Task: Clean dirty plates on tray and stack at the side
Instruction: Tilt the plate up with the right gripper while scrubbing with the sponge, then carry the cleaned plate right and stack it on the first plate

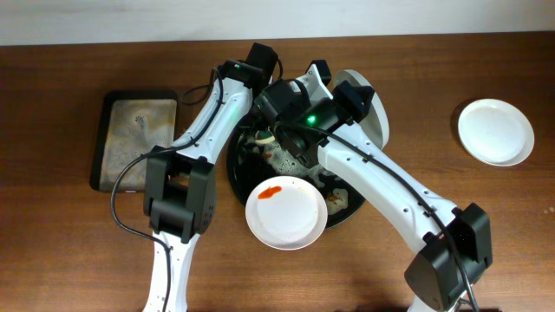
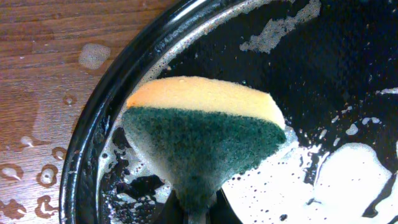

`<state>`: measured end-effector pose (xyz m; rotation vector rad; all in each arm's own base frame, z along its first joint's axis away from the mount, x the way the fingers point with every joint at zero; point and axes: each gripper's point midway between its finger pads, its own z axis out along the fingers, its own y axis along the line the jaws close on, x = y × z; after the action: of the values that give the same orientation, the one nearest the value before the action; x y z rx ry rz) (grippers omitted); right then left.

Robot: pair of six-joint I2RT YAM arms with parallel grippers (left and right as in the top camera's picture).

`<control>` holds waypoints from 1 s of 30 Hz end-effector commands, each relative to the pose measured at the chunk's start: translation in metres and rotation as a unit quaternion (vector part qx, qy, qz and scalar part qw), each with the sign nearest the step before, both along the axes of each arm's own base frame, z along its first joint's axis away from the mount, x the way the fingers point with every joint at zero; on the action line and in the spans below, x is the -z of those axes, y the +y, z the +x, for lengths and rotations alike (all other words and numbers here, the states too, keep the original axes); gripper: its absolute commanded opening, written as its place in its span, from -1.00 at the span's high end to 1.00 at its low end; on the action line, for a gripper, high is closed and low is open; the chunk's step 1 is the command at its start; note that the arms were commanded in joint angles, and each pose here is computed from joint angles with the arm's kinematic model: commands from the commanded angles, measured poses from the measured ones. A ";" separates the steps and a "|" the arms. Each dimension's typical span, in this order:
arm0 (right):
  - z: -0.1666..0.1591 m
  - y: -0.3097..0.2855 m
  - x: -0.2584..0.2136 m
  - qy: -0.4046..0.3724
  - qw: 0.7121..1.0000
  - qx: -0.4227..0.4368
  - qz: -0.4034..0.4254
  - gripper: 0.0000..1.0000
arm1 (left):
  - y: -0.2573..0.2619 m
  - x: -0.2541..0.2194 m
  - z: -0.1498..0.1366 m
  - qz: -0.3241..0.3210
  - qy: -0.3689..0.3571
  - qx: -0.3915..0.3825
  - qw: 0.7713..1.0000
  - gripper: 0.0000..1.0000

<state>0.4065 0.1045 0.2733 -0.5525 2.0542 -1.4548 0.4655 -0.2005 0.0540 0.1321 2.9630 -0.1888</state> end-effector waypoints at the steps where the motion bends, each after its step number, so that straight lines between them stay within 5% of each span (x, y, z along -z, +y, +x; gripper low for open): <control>1: -0.002 0.003 -0.005 -0.011 0.998 -0.006 0.061 0.92 | 0.001 -0.001 0.004 0.002 -0.005 0.002 1.000 1.00; 6: -0.002 -0.006 0.030 0.043 0.986 0.012 0.162 0.92 | 0.002 -0.001 0.002 0.004 0.000 0.002 1.000 1.00; 12: -0.007 -0.033 0.075 0.116 0.938 0.076 0.318 0.92 | 0.003 -0.001 0.001 0.005 0.001 0.002 1.000 1.00; 18: -0.012 -0.049 0.096 0.171 0.845 0.114 0.494 0.92 | 0.003 -0.001 0.001 0.005 0.001 0.002 1.000 1.00; 26: 0.001 -0.113 0.096 0.096 0.720 0.217 0.652 0.92 | 0.003 -0.001 0.001 0.005 0.001 0.002 1.000 1.00; 30: 0.009 -0.164 0.091 0.023 0.697 0.262 0.668 0.92 | 0.003 -0.001 0.001 0.005 0.001 0.002 1.000 1.00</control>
<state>0.4095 -0.0338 0.1587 0.4587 2.8366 0.0871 0.4622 -0.1991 0.0535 0.1321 2.9771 -0.1824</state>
